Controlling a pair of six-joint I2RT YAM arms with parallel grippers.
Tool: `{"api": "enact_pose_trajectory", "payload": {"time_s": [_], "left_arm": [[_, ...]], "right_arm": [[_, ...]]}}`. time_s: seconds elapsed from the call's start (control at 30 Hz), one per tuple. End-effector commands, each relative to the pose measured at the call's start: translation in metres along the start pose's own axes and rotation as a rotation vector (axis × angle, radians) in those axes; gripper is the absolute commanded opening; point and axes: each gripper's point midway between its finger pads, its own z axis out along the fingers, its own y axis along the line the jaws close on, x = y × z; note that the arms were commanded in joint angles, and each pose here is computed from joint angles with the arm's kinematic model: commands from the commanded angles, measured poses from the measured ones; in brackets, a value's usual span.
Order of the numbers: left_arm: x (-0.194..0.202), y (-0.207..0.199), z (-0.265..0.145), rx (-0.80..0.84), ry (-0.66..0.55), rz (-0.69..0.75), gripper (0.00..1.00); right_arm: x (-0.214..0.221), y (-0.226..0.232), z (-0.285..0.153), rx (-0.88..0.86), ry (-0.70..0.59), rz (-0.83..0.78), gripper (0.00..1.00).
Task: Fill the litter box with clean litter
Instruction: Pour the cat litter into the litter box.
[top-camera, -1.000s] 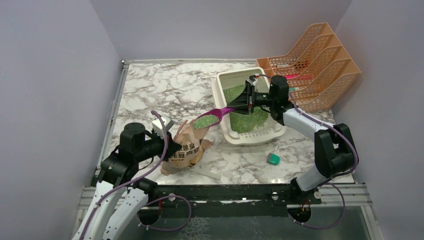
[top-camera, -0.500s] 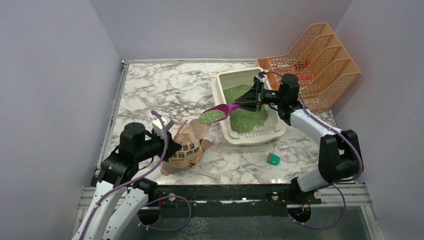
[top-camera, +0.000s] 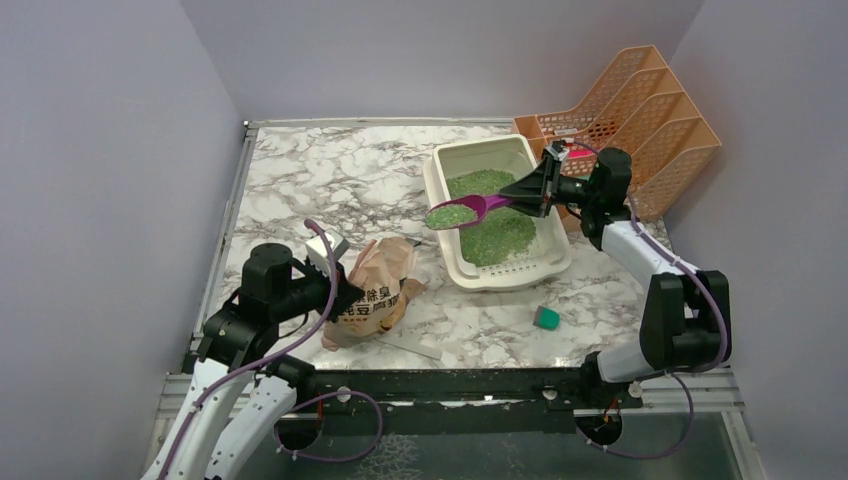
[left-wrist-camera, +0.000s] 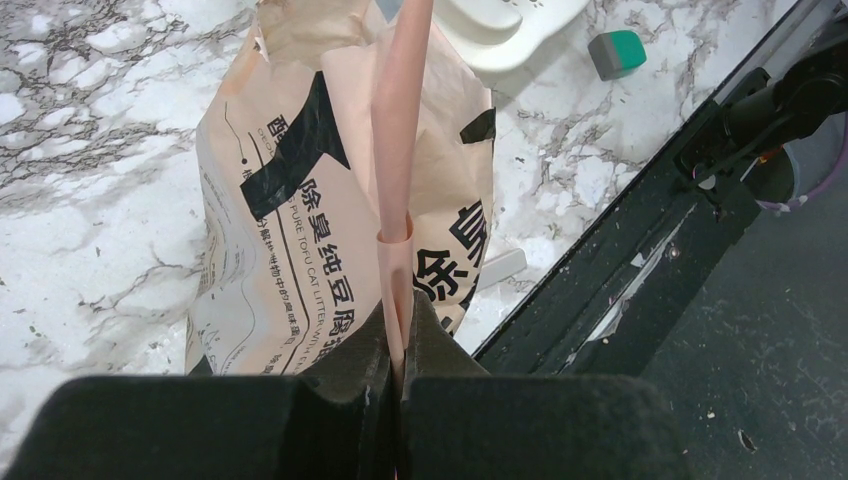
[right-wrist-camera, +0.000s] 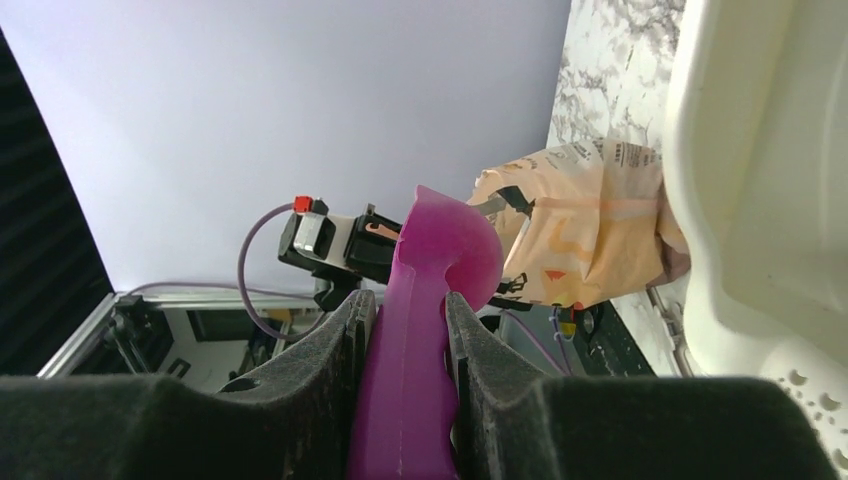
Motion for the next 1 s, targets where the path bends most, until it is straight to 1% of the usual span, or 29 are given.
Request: {"api": "enact_pose_trajectory", "payload": {"time_s": [0.0,0.57,0.97], "left_arm": [[0.007,-0.003,0.003,0.028,0.029,-0.007,0.00],[0.007,-0.002,0.004,0.030,0.035,-0.009,0.00],[0.006,-0.001,0.003,0.019,0.029,-0.010,0.00]], "right_arm": [[-0.002,0.015,-0.022,-0.026,-0.007,-0.054,0.01],[-0.043,-0.006,-0.088,0.030,-0.194,-0.036,0.01],[-0.056,-0.024,-0.114,0.063,-0.279,-0.018,0.01]]}}
